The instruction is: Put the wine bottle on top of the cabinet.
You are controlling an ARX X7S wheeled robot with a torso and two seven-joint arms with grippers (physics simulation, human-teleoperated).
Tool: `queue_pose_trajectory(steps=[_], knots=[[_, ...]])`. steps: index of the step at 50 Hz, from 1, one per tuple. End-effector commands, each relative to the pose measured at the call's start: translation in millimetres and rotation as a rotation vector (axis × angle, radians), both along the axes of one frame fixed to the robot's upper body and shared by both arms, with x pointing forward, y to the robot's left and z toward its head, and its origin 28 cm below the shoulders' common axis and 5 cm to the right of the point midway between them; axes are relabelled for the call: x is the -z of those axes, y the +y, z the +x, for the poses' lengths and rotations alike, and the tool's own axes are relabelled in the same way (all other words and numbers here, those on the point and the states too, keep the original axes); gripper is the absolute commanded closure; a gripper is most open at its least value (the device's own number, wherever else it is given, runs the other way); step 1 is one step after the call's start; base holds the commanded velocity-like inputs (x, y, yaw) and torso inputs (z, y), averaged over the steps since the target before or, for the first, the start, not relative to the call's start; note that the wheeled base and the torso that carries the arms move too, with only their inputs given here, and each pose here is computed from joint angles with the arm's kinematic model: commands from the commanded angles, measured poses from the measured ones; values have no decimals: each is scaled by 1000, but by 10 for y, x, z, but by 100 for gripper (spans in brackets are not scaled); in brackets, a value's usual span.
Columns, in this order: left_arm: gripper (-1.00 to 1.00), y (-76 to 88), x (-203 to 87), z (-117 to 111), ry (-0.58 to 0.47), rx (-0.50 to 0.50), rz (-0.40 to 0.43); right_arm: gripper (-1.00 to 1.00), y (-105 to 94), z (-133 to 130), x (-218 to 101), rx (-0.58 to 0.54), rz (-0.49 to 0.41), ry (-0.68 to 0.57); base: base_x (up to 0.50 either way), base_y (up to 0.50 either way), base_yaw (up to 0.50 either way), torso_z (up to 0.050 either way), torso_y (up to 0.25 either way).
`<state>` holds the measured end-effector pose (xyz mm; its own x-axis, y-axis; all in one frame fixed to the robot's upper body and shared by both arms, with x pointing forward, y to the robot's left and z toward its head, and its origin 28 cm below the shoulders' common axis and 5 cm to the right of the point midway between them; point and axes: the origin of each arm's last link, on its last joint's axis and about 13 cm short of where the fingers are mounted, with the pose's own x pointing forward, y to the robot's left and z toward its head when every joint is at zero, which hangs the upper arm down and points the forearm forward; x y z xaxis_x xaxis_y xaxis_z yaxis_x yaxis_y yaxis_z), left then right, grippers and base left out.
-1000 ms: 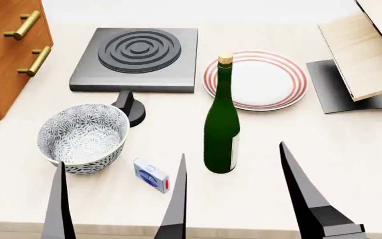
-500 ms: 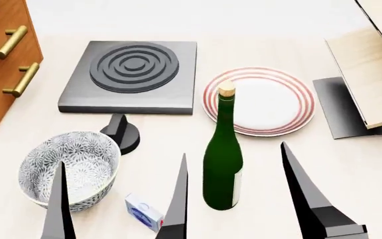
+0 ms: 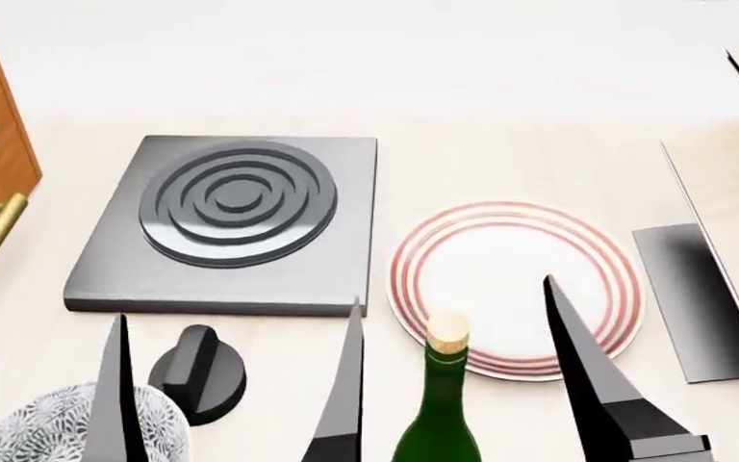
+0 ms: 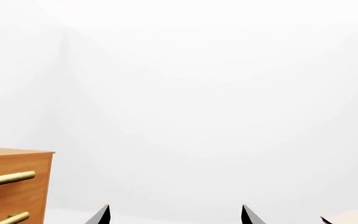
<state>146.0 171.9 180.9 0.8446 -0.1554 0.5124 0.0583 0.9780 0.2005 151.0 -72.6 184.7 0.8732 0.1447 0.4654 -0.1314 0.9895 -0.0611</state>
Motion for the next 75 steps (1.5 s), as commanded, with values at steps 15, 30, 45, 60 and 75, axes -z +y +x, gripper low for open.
queue_pose_trajectory(steps=[15,30,45,60,75], knots=[[-100,6,-15,-6,-9,30,-20,-100,-6,17,-14,10,8,-28,0,0,0,0,0],[-100,5,-14,-7,-8,32,-21,-100,7,12,-6,10,-28,-32,44,413,0,0,0],[-100,4,-15,-6,-8,31,-21,-100,0,14,-7,0,-2,-27,68,483,0,0,0],[-100,2,-15,-7,-8,32,-20,-100,-4,14,-13,4,-1,-29,5,0,0,0,0],[-100,-8,-14,-15,-12,34,-20,-100,-207,85,-88,114,-15,-18,0,0,0,0,0]])
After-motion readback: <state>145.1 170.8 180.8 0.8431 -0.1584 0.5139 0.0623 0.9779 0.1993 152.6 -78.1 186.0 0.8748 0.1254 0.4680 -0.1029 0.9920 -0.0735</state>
